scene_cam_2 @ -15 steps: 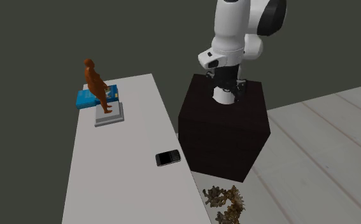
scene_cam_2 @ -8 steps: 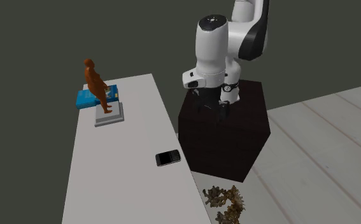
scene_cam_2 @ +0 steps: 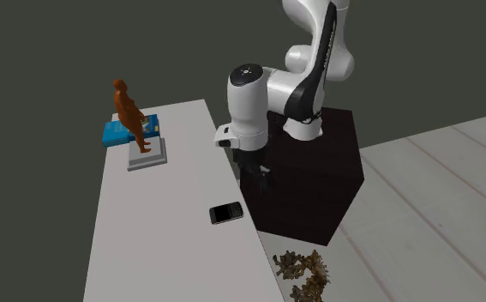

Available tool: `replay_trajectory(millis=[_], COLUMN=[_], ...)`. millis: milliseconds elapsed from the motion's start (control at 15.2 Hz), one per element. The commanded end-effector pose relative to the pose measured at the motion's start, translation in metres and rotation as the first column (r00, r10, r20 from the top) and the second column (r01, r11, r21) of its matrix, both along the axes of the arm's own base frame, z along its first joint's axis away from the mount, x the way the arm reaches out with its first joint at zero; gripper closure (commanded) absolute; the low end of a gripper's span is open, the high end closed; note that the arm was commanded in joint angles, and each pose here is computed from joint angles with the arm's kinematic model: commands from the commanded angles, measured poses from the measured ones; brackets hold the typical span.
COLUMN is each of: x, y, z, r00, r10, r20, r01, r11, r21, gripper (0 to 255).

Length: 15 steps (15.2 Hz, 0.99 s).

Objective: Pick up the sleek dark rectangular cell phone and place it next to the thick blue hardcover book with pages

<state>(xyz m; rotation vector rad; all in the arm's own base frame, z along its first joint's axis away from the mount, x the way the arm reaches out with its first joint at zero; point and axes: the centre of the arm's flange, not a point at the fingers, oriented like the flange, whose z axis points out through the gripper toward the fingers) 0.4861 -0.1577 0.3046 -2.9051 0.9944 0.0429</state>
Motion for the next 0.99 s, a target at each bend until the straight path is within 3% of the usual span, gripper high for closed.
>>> replay_trajectory(millis=[0,528,924], x=[0.01,0.038,0.039], y=[-0.012,-0.082,-0.083], z=[-0.019,-0.089,-0.118], r00=[0.999,0.973,0.972], r10=[-0.047,-0.23,-0.235], r20=[0.003,0.015,0.016], r01=[0.047,0.23,0.235], r11=[0.999,0.973,0.972], r21=[-0.003,-0.013,-0.014], gripper=[0,0,0])
